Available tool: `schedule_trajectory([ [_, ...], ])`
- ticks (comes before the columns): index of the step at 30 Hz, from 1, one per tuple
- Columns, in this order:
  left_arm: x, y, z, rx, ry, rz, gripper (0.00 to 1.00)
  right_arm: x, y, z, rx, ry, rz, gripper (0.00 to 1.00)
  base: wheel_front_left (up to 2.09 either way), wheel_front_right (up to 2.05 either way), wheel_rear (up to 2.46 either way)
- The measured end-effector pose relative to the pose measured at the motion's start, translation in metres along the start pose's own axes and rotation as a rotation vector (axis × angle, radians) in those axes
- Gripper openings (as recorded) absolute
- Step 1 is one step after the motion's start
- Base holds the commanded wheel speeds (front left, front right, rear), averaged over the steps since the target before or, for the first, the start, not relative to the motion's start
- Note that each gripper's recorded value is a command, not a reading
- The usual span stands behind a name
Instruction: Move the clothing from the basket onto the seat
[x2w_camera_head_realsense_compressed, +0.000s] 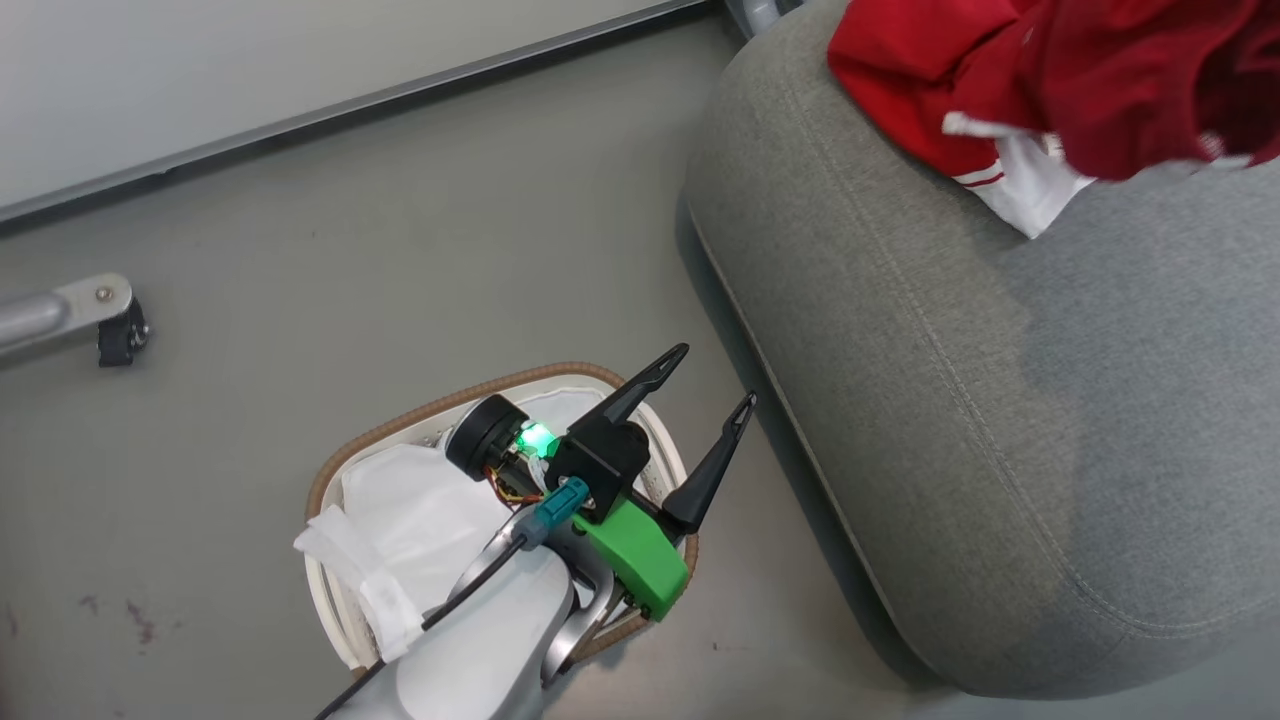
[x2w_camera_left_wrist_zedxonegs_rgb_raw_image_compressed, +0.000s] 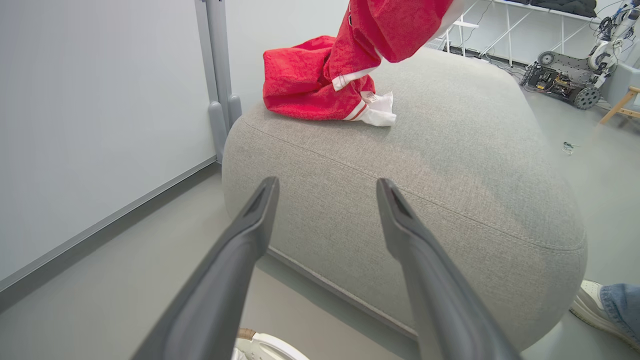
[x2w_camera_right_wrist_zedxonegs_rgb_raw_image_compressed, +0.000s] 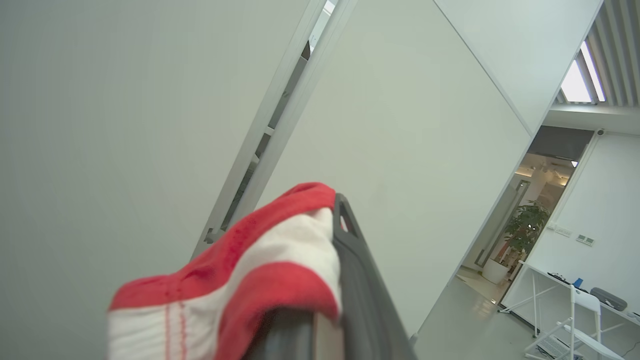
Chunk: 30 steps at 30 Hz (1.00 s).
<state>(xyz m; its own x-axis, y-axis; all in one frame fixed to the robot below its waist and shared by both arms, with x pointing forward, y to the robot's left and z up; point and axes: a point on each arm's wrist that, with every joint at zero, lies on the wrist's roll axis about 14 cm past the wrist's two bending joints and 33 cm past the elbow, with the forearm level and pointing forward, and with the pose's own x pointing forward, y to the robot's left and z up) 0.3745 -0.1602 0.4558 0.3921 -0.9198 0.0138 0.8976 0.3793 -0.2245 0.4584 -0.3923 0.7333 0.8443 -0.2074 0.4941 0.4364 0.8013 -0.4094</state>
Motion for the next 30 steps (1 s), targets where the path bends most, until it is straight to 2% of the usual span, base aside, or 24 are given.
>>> schedule_trajectory([
  [3, -0.003, 0.012, -0.005, -0.004, 0.001, 0.024, 1.00, 0.026, -0.019, 0.010, -0.034, -0.038, -0.043, 0.00, 0.00, 0.00, 0.00],
  [6, -0.005, 0.025, -0.011, -0.008, 0.004, 0.043, 1.00, 0.041, -0.022, -0.003, -0.053, -0.010, -0.049, 0.00, 0.00, 0.00, 0.00],
  [11, -0.008, 0.050, -0.026, -0.020, 0.013, 0.079, 1.00, 0.044, 0.013, -0.071, -0.059, 0.149, 0.015, 0.00, 0.00, 0.00, 0.00],
  [16, -0.012, 0.070, -0.044, -0.038, 0.030, 0.107, 1.00, 0.028, 0.042, -0.142, -0.054, 0.311, 0.044, 0.00, 0.00, 0.00, 0.00],
  [22, -0.021, 0.087, -0.076, -0.080, 0.076, 0.138, 1.00, -0.019, 0.090, -0.225, -0.034, 0.527, 0.111, 0.00, 0.00, 0.00, 0.00],
  [28, -0.023, 0.089, -0.093, -0.109, 0.099, 0.140, 1.00, -0.053, 0.112, -0.258, -0.024, 0.626, 0.141, 0.00, 0.00, 0.00, 0.00],
  [29, -0.022, 0.088, -0.093, -0.108, 0.099, 0.135, 1.00, -0.057, 0.113, -0.259, -0.022, 0.635, 0.144, 0.07, 0.00, 0.00, 0.00],
  [30, -0.021, 0.087, -0.093, -0.108, 0.098, 0.131, 1.00, -0.061, 0.114, -0.260, -0.022, 0.642, 0.146, 0.27, 0.00, 0.00, 0.00],
])
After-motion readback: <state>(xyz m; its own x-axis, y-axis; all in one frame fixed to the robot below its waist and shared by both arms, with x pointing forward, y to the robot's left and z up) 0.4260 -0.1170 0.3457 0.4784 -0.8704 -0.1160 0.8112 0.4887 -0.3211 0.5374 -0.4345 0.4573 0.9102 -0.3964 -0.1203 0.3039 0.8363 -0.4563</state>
